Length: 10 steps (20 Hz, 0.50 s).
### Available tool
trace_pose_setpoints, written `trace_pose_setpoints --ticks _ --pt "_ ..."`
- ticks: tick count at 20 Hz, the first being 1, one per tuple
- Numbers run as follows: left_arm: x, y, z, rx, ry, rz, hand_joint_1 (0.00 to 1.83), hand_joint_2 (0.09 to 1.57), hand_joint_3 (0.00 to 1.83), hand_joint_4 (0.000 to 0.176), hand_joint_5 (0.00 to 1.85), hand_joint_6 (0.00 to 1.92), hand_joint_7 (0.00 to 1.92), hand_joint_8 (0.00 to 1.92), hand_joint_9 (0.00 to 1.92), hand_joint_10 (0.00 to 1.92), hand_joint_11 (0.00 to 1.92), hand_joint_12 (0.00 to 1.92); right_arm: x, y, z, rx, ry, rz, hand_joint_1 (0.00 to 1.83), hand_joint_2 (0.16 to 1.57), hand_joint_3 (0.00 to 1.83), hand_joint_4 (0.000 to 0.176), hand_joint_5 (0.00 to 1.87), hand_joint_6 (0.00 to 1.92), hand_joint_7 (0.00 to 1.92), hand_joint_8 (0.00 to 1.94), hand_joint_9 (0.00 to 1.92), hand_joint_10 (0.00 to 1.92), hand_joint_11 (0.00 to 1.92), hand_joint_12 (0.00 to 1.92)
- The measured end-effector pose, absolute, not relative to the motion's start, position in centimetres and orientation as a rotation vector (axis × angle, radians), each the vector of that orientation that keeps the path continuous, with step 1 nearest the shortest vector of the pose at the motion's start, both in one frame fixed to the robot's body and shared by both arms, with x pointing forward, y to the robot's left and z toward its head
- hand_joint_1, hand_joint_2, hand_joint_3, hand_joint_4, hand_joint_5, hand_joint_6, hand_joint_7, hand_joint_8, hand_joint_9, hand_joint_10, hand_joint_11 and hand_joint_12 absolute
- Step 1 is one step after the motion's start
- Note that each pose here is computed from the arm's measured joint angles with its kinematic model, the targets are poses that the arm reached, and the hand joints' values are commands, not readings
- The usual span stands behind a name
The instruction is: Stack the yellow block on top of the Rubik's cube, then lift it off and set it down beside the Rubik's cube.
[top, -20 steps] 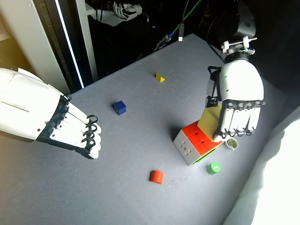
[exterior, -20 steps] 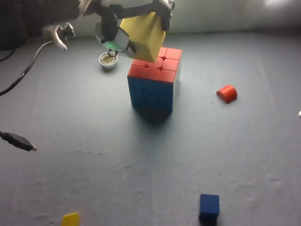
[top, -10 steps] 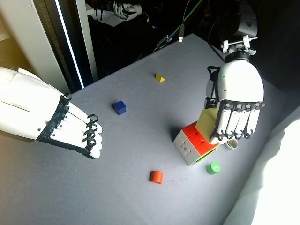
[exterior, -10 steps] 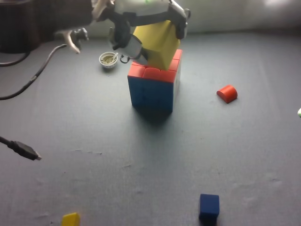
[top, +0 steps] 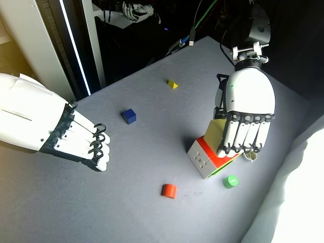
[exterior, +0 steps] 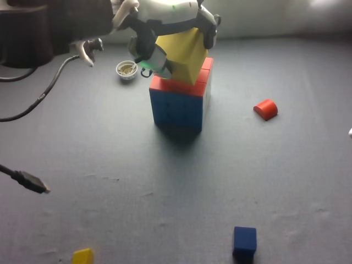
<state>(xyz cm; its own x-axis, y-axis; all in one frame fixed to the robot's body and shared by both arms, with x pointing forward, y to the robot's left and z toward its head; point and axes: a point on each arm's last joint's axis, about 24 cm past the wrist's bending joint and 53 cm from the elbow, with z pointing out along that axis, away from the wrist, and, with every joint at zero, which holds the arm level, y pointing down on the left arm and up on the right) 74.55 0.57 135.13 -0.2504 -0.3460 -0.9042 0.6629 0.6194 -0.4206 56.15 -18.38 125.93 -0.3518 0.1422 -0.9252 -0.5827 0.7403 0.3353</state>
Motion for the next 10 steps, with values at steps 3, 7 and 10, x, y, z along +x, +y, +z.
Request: trace_pose_setpoints --ticks 3,7,10 --pt "74.56 0.28 135.13 0.260 1.555 -0.966 1.35 1.19 0.00 0.000 0.85 1.00 0.85 1.30 0.68 1.48 0.43 1.19 56.15 -18.38 125.93 -0.346 1.783 0.780 0.00 1.36 0.00 0.000 0.29 0.00 0.28 0.00 0.23 0.00 0.00 0.46" --pt "74.36 -0.10 134.75 0.246 1.564 -0.961 1.35 1.19 0.00 0.000 0.84 1.01 0.86 1.28 0.69 1.48 0.42 1.21 56.15 -18.38 125.93 -0.346 1.783 0.780 0.00 1.36 0.00 0.000 0.31 0.01 0.31 0.00 0.25 0.00 0.00 0.53" --pt "74.38 -0.12 134.48 0.235 1.572 -0.962 1.35 1.19 0.00 0.000 0.86 0.99 0.85 1.27 0.69 1.49 0.42 1.18 56.15 -18.38 125.94 -0.346 1.782 0.780 0.00 1.36 0.00 0.000 0.30 0.00 0.29 0.00 0.24 0.00 0.00 0.50"
